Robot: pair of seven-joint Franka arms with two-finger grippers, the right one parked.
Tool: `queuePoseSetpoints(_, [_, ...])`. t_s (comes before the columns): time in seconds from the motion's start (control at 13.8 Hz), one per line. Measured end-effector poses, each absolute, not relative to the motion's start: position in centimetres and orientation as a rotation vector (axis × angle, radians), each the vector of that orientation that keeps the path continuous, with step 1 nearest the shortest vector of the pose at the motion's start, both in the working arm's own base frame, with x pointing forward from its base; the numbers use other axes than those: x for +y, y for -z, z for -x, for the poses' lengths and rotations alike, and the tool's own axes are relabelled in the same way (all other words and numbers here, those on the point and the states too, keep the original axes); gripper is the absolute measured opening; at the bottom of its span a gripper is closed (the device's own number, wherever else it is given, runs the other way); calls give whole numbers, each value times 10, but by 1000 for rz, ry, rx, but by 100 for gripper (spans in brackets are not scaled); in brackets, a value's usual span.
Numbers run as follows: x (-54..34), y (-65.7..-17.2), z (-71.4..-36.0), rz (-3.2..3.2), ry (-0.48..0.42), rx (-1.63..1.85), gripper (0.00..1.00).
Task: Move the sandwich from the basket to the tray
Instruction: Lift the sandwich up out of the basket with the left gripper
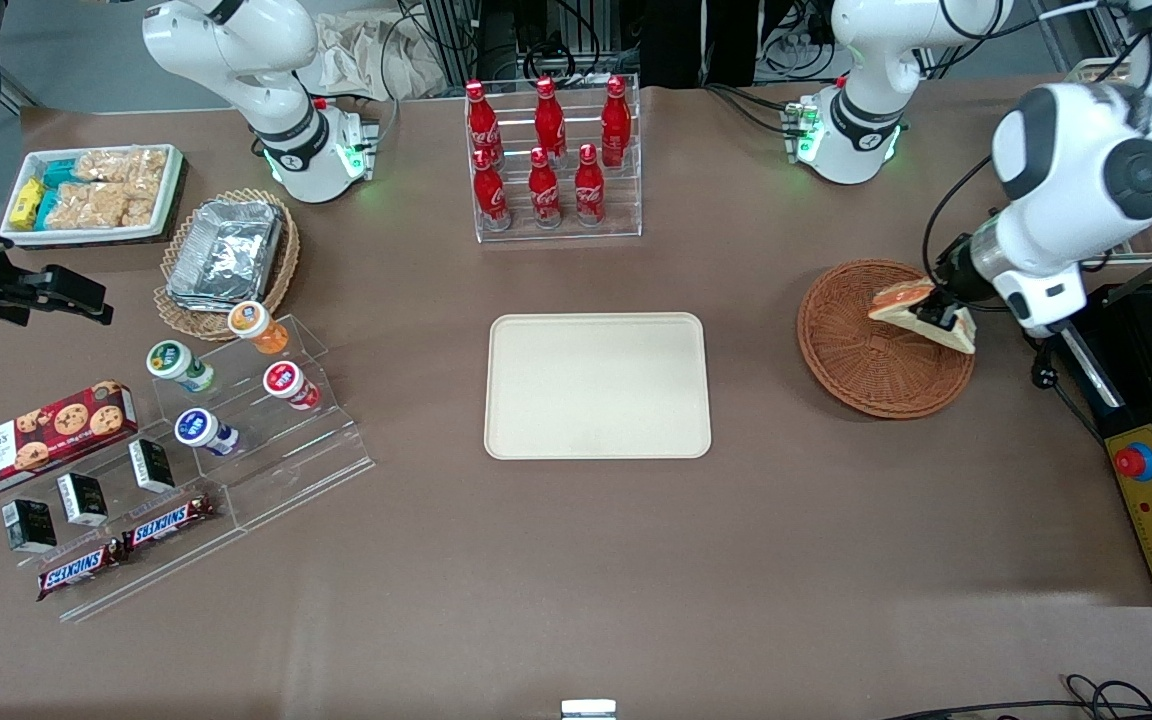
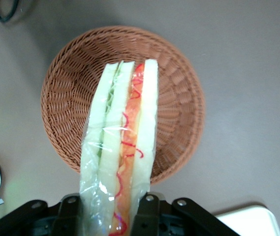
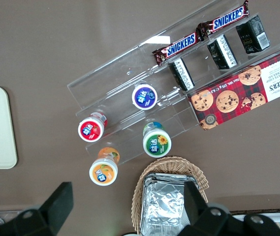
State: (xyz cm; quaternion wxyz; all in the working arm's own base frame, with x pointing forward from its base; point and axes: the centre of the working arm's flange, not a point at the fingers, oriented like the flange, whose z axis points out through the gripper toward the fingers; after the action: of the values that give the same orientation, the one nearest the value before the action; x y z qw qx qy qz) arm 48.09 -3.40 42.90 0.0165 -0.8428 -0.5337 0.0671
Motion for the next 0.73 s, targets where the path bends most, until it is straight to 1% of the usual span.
queuePoseSetpoints(0.22, [-51,-453,-488,2745,-172,-1478,34])
queuePoseSetpoints(0.58, [-109,-460,-483,2966,-143,-968,35])
queuePoseSetpoints(0.73, [-142,-458,-476,3019,-140,-765,37])
